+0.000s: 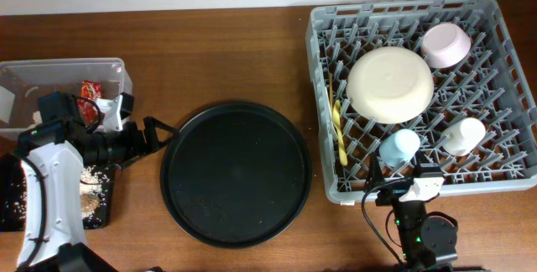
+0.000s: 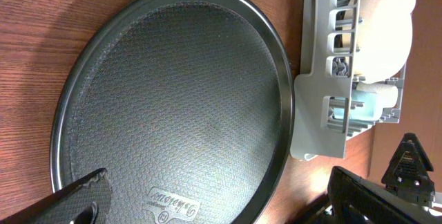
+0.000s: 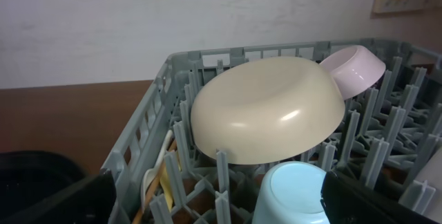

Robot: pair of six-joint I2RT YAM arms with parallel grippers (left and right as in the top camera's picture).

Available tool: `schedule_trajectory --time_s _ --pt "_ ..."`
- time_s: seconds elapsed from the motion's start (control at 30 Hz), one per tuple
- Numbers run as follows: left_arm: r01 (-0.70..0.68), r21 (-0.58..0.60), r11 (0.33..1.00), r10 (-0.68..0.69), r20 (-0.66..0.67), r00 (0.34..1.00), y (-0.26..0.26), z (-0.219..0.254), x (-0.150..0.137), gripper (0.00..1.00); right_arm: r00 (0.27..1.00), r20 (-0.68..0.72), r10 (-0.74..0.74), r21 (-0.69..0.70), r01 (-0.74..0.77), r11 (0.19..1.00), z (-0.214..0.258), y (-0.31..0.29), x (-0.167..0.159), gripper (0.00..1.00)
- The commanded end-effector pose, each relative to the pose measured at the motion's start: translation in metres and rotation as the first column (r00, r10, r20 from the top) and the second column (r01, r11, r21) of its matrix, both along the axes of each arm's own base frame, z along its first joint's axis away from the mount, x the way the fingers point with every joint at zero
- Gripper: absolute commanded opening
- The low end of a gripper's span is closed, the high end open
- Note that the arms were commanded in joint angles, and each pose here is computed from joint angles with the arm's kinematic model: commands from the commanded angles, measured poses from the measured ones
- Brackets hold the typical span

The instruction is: Sort waste into correct bins and load items into the dishwasher rack

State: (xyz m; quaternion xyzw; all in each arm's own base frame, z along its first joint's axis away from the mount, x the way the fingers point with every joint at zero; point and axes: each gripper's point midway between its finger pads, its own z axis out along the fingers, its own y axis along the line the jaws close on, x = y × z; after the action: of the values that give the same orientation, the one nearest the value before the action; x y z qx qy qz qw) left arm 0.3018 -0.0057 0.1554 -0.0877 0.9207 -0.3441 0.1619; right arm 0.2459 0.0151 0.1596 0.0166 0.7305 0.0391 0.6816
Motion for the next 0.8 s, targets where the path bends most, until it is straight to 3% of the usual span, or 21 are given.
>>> schedule_trajectory --time_s 0.0,0.63,0.73,0.77 --pt "-0.002 -0.002 1.0 0.003 0.011 1.0 0.002 0.003 0.003 0.99 1.0 -0.005 -0.002 -0.012 0.002 1.0 -0.003 -0.001 0.0 0.98" --pt "-0.002 -0.002 1.0 0.002 0.01 1.0 0.002 0.003 0.002 1.0 1.0 -0.005 0.0 -0.011 0.0 1.0 -0.003 -0.001 0.0 0.98" --pt "-0.014 0.077 0.997 0.014 0.0 1.0 0.011 -0.001 -0.002 0.99 1.0 -0.005 0.0 -0.011 0.0 1.0 -0.003 -0.001 0.0 0.98" --pt "-0.025 0.164 0.986 0.025 0.004 1.0 0.02 0.0 -0.006 0.99 1.0 -0.005 0.0 -0.011 0.0 1.0 -0.003 -0.001 0.0 0.98"
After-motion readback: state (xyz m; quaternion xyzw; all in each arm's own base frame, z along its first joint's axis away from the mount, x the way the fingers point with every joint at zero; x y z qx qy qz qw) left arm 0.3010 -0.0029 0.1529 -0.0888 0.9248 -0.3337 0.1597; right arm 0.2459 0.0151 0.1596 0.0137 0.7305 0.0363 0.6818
